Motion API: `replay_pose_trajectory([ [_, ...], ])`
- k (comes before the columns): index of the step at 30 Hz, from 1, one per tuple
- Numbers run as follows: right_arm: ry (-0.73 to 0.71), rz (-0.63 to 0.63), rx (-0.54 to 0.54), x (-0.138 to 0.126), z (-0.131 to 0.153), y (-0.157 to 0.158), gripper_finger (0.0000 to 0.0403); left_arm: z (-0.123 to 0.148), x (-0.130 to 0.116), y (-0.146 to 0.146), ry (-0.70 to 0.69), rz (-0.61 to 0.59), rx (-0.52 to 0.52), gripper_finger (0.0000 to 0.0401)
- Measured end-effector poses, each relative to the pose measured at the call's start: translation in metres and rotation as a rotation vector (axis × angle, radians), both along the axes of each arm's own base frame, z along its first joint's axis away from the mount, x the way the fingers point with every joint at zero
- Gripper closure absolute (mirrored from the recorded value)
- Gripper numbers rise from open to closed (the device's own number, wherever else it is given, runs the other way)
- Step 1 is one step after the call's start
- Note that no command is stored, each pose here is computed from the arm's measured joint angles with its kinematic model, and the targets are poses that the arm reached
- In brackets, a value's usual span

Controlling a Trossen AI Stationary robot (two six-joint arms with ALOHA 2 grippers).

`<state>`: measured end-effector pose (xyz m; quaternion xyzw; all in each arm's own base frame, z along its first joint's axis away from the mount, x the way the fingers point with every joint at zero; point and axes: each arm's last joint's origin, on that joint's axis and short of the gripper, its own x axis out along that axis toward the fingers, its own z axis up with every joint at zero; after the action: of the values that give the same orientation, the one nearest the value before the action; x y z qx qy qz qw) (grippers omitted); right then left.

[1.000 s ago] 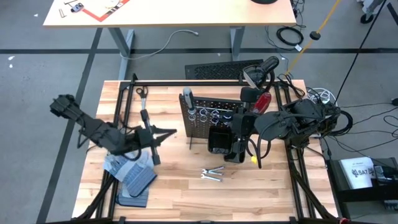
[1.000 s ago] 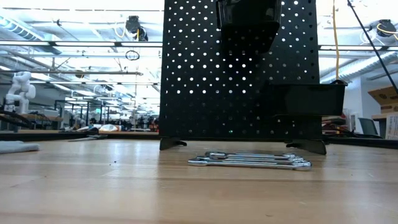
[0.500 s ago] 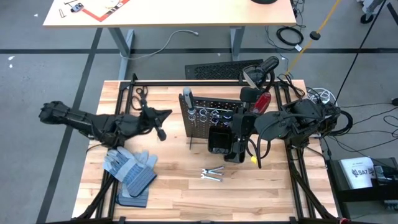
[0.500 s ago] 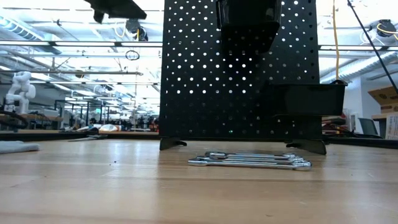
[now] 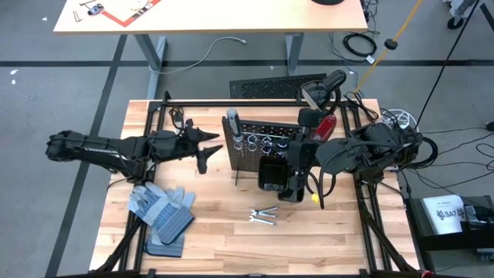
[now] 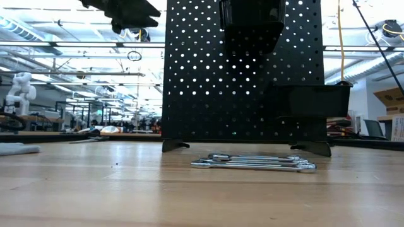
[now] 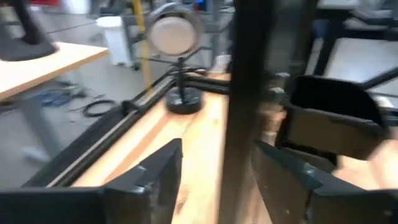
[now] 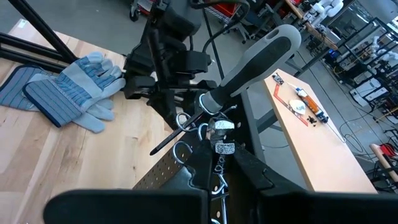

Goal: Hang tools onto peg board
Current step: Unhang the black pliers from the black peg board

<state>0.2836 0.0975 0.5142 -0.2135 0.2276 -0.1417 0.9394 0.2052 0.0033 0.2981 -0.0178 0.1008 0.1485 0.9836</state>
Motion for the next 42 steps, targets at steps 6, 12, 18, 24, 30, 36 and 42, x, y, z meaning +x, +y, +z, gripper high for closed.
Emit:
replay_pose_trajectory([
  [6,0.000,0.000,0.000,0.000,0.000,0.000,0.0383,0.000,0.013,0.005,-0.048,-0.071,-0.012,0.0188],
  [12,0.000,0.000,0.000,0.000,0.000,0.000,0.0383,-0.010,0.034,0.012,-0.070,-0.146,-0.026,0.0188],
  [18,0.000,0.000,0.000,0.000,0.000,0.000,0.0383,-0.022,0.051,0.016,-0.062,-0.177,0.024,0.0204],
  [24,-0.008,-0.005,0.004,0.002,0.001,-0.003,0.0383,-0.036,0.065,0.016,-0.024,-0.204,0.048,0.0281],
  [30,-0.002,-0.031,-0.006,0.001,0.001,-0.009,0.0383,-0.043,0.072,0.016,-0.018,-0.236,0.053,0.0338],
  [36,-0.019,-0.038,0.006,0.004,0.002,-0.012,0.0383,-0.045,0.073,0.016,0.000,-0.261,0.081,0.0338],
  [42,-0.030,-0.050,0.009,0.007,0.003,-0.020,0.0383,-0.046,0.073,0.016,0.013,-0.288,0.091,0.0338],
])
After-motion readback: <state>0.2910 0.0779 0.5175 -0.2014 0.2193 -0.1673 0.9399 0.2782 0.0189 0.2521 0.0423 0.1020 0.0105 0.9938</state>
